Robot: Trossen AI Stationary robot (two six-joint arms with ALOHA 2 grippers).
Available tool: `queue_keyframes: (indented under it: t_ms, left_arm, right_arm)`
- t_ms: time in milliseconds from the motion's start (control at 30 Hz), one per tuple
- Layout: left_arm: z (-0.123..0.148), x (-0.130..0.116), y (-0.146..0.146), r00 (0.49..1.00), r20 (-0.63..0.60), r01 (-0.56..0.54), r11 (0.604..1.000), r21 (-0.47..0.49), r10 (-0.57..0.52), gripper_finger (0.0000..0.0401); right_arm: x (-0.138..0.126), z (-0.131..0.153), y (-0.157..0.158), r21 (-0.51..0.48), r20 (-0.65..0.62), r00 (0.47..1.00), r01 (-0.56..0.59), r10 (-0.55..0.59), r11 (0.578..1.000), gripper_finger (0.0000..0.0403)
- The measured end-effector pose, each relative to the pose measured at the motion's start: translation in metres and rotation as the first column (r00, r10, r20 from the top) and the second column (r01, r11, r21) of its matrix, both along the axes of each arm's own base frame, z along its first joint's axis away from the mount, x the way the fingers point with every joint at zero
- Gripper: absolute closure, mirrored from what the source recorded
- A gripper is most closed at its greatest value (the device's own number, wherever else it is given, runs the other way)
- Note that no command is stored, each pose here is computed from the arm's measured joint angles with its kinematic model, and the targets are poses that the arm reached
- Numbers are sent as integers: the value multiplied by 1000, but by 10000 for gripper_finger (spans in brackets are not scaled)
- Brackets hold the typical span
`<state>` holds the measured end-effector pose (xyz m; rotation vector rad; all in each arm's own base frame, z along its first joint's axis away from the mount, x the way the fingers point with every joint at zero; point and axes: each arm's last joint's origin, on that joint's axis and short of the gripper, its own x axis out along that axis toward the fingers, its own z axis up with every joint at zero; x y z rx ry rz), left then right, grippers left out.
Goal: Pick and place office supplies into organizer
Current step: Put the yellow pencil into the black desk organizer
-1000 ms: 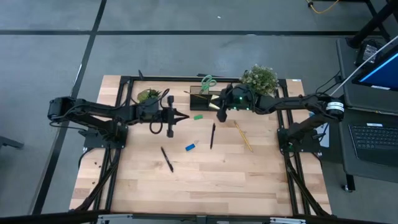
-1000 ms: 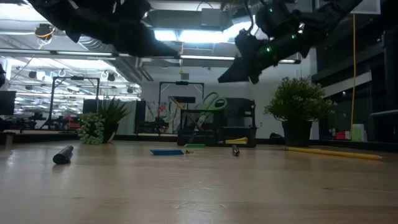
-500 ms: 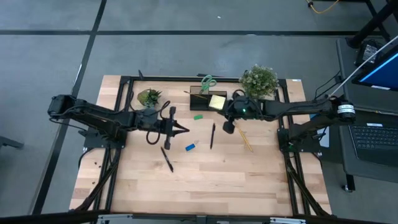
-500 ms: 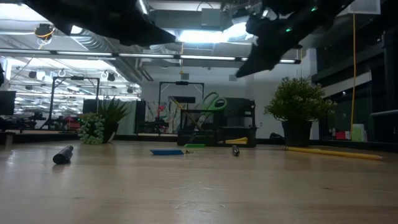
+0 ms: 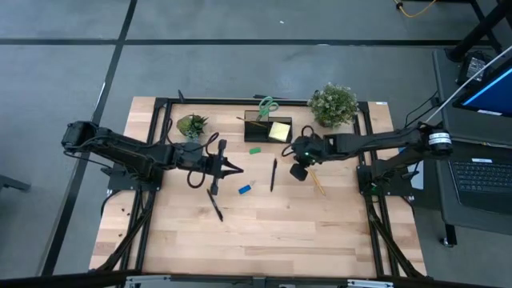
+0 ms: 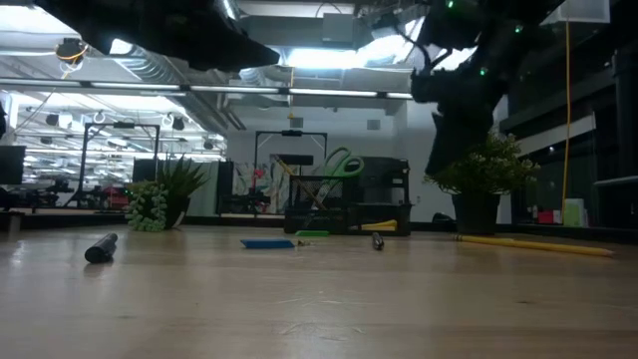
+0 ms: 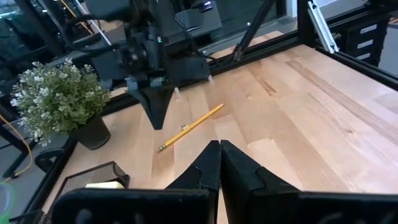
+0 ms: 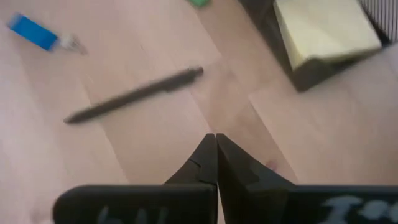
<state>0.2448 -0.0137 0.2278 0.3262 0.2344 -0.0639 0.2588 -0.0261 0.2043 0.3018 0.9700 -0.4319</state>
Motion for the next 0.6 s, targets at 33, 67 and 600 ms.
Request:
queue_keyframes:
  t_ms: [33,67,600]
  left_arm:
    - [0,0,0,1000,-3,0,1000,0,0,398]
    - [0,0,0,1000,-3,0,1000,0,0,399]
    - [-2,-1,0,1000,-22,-1,1000,2,1,398]
  right_arm:
    - [0,-3,-1,-3,-24,1000,6,-6,1000,401]
    - [-1,-6,-2,-6,-54,998,16,-17,1000,401]
    - [0,-14,-12,28,-269,960,87,-76,996,368]
